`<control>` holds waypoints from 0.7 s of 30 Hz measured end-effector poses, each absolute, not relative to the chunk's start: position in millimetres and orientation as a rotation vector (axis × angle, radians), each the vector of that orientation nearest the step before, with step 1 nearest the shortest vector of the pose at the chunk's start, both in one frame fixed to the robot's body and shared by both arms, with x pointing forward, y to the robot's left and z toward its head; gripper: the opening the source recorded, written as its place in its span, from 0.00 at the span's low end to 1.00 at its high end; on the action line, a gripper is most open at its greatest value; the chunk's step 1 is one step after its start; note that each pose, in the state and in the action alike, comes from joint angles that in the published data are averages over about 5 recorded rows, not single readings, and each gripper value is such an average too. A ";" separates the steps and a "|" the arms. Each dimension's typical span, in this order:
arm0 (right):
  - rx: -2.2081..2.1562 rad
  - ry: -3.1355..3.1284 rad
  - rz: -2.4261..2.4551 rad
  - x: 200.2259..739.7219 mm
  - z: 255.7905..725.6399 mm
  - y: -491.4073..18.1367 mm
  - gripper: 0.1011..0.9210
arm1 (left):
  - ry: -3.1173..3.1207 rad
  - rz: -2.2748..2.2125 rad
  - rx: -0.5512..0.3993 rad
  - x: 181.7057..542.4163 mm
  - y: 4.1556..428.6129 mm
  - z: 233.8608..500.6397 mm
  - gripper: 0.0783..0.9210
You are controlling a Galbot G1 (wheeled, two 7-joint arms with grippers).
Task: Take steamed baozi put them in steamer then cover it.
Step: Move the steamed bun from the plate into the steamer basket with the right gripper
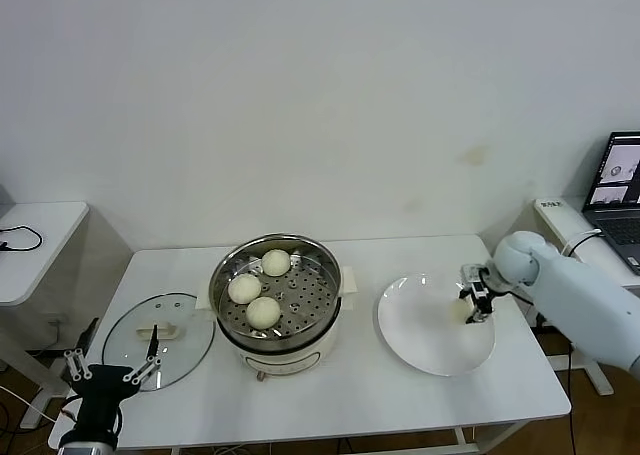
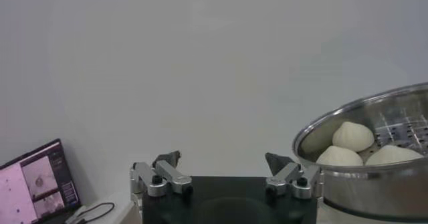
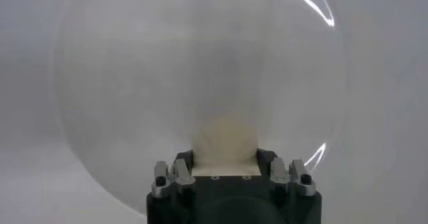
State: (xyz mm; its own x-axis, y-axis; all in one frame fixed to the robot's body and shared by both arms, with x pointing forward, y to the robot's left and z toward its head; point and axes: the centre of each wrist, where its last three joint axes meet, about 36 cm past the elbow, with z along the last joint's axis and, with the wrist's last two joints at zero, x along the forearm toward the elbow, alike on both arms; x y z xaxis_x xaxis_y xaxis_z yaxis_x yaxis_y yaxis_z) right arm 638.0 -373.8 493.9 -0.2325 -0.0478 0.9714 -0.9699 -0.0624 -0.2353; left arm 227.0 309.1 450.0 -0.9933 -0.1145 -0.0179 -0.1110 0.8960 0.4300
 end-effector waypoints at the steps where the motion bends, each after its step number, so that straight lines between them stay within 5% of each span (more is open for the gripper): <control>1: 1.168 -1.386 1.419 639.4 501.2 -372.9 0.60 | -3.053 -0.690 0.178 227.6 308.7 449.9 0.88; 21: 1.320 -1.566 1.584 658.6 677.6 -237.8 0.63 | -3.059 -0.678 0.167 236.1 309.6 445.8 0.88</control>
